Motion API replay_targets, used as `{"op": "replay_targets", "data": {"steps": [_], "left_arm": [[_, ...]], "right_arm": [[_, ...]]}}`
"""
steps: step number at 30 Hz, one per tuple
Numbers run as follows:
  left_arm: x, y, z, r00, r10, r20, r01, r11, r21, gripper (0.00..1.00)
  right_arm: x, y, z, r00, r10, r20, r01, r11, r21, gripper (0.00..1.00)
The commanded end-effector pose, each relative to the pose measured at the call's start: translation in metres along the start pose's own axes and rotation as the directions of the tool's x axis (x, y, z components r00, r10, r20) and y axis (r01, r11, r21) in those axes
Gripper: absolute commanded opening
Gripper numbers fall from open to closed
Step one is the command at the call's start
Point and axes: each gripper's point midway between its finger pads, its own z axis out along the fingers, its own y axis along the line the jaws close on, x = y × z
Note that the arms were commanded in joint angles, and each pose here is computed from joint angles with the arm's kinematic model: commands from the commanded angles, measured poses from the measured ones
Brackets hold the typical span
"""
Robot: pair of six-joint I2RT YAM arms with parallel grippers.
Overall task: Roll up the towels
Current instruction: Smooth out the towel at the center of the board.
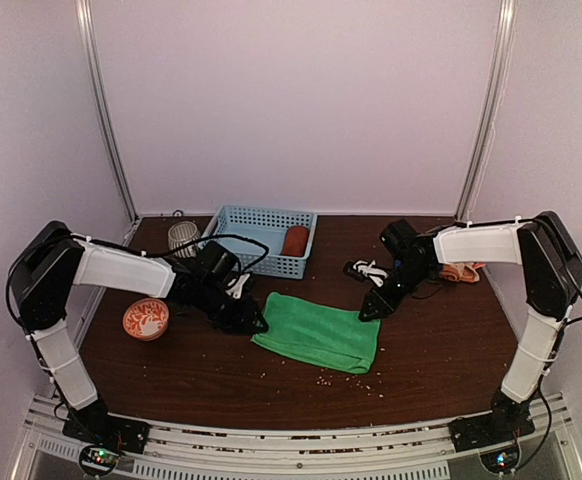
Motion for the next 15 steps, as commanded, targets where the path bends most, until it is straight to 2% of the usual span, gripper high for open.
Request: {"op": "replay_targets", "data": {"steps": [1,9,15], "left_arm": [[-0.011,-0.014,0.006,1.0,0.019,0.011,-0.02,0.998,0.053,0.29],[-0.011,-0.01,0.01,1.0,0.018,0.001,-0.018,0.999,0.03,0.24],[-0.009,-0.008,0.001,1.0,0.028,-0.007,-0.028,1.0,-0.009,0.0]], "right_arm": [[-0.003,0.005,0.001,0.999,-0.027,0.018,0.027,0.999,-0.019,0.32],[0.001,0.003,0.007,1.0,-0.015,-0.003,0.014,0.999,-0.034,0.32],[0.009,-0.005,0.015,0.999,0.005,-0.039,-0.005,1.0,-0.001,0.32]]}}
